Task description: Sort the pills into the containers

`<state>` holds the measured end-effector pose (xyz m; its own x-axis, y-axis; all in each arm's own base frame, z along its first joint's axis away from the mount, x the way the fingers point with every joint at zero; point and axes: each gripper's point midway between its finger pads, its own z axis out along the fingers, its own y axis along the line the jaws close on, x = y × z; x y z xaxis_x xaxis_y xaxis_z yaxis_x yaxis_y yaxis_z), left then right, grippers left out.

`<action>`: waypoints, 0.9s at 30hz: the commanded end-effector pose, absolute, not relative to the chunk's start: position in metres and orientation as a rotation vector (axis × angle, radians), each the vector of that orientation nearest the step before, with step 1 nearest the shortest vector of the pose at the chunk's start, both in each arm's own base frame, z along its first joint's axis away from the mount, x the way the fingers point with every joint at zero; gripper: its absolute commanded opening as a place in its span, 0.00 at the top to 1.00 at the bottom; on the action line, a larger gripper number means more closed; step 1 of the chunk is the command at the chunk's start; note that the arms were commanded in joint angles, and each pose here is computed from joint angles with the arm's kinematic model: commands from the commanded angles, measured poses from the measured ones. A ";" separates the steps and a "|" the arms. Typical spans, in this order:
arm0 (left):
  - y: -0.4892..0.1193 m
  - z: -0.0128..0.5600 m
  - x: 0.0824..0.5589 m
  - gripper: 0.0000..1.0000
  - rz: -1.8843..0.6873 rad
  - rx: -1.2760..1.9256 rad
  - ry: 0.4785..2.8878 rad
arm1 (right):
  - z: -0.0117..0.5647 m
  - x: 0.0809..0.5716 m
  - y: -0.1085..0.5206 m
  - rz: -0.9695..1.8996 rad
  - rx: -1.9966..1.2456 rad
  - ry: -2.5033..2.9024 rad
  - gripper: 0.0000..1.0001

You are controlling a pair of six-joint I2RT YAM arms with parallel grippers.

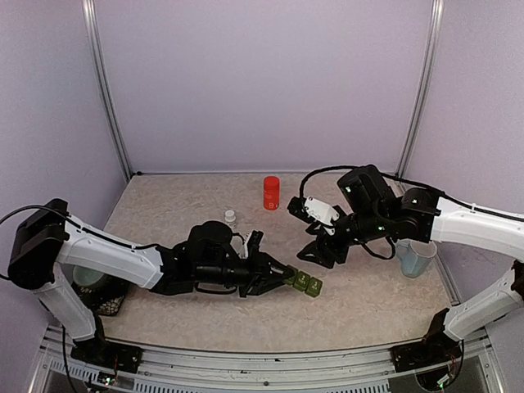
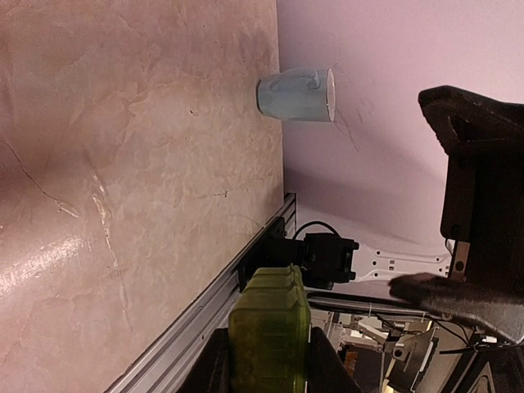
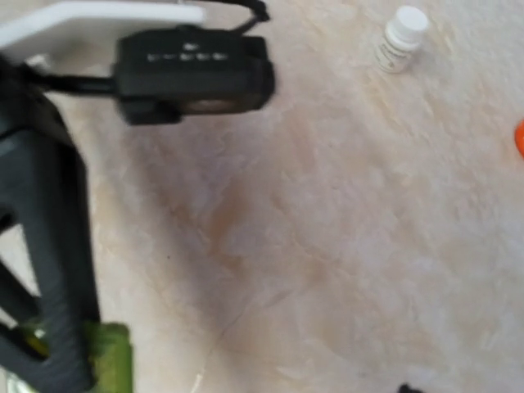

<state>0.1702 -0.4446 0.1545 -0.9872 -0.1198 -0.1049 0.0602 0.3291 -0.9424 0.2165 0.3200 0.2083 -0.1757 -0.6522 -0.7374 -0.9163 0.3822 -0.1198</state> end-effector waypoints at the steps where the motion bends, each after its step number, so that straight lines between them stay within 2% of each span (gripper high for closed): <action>1: -0.441 0.156 0.175 0.92 -1.723 -0.062 2.417 | 0.216 0.202 0.327 0.517 -1.393 1.873 0.21; 7: -0.431 0.157 0.187 0.92 -1.708 -0.148 2.397 | 0.193 0.191 0.323 0.425 -1.447 1.929 0.16; 15: -0.428 0.158 0.192 0.92 -1.694 -0.171 2.388 | 0.176 0.181 0.333 0.513 -1.447 2.000 0.15; 27: -0.425 0.166 0.194 0.92 -1.697 -0.172 2.361 | 0.151 0.189 0.337 0.464 -1.440 2.081 0.14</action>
<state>0.1902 -0.4302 0.1535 -0.9735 -0.2087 -0.0938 0.0168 0.3434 -0.9390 0.1892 0.3357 0.1571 -0.2467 -0.7317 -0.6354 -0.9361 0.3495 -0.0390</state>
